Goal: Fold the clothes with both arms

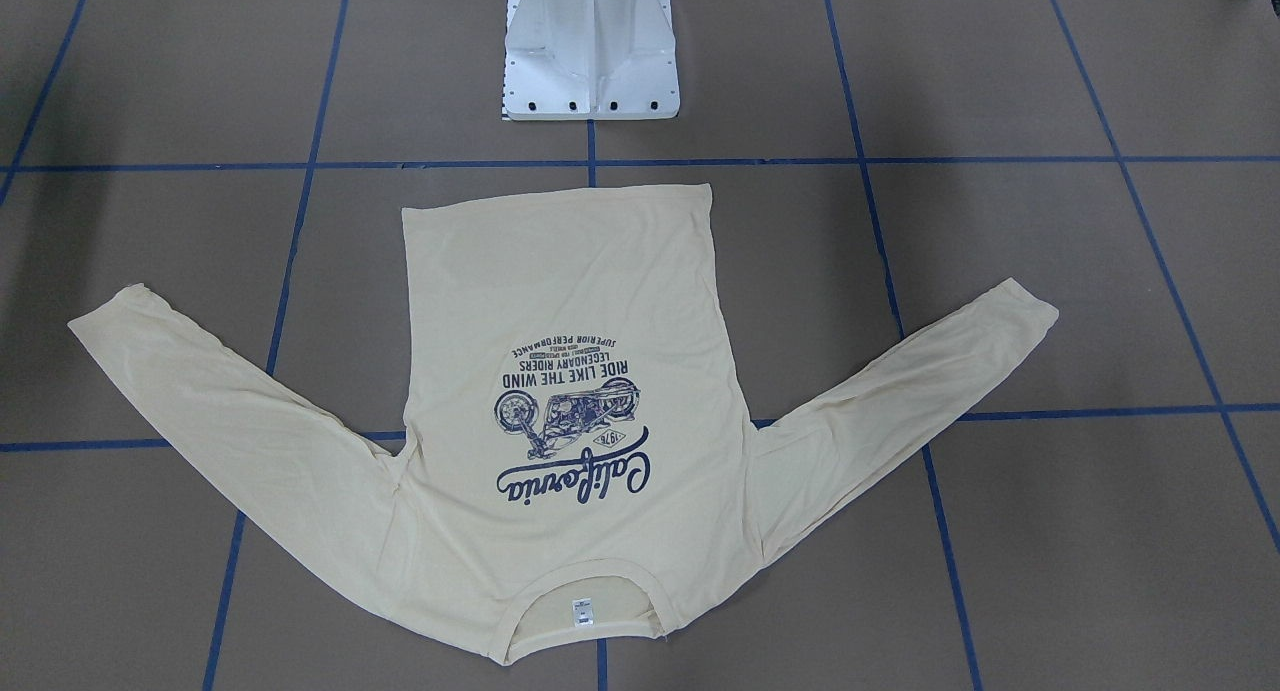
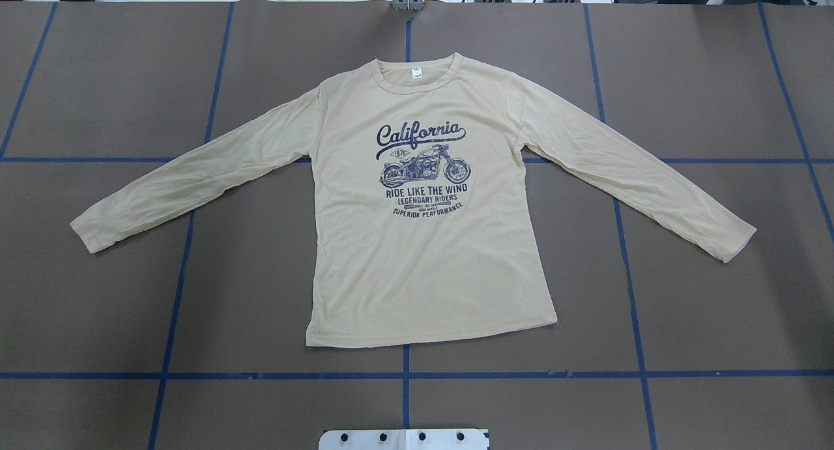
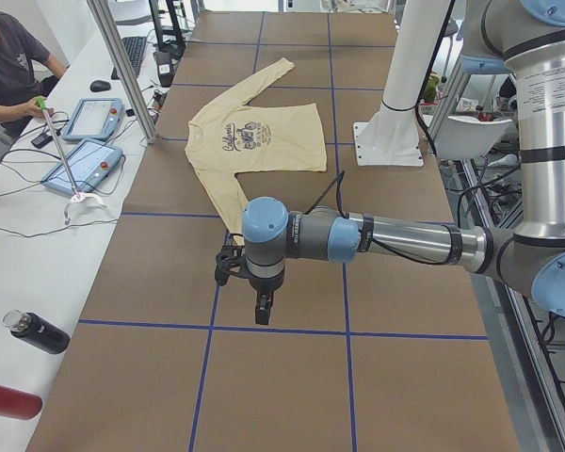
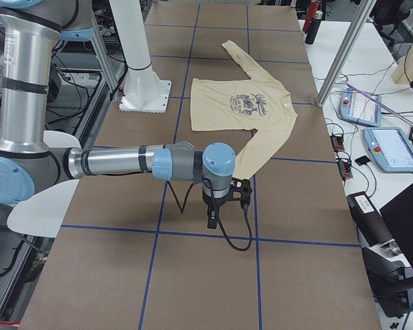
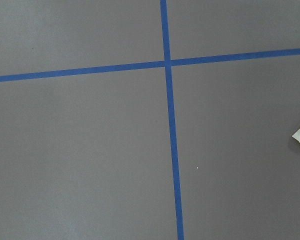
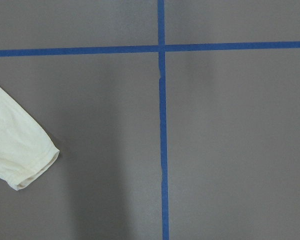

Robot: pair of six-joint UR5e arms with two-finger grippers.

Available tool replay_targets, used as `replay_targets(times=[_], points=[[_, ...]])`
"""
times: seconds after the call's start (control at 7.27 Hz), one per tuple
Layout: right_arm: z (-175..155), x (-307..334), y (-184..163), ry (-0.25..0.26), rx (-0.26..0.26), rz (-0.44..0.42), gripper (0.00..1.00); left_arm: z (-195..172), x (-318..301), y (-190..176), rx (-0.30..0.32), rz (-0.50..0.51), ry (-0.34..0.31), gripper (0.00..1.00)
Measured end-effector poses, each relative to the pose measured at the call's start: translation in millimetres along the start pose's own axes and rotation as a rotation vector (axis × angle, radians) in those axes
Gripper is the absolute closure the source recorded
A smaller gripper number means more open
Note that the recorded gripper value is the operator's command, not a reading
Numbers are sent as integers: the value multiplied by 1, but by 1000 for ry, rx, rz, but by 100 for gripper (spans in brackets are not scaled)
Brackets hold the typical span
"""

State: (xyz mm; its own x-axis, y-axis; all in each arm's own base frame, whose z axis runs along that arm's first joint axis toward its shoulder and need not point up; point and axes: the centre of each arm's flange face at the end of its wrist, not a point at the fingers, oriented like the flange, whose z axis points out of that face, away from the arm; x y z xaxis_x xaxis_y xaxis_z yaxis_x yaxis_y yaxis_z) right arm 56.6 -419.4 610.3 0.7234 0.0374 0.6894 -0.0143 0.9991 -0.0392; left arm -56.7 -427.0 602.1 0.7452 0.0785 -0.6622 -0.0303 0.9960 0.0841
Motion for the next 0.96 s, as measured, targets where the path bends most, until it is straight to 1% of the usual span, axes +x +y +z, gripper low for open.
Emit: replay_targets(times=[0.69,0.96], points=[[-13,-14,-4,-10,28,-25,0,-8,7,-4,17,17,-13,0],[-13,-48,-13,-41,24,-94,0,-16,16,-13,38,40,5,0]])
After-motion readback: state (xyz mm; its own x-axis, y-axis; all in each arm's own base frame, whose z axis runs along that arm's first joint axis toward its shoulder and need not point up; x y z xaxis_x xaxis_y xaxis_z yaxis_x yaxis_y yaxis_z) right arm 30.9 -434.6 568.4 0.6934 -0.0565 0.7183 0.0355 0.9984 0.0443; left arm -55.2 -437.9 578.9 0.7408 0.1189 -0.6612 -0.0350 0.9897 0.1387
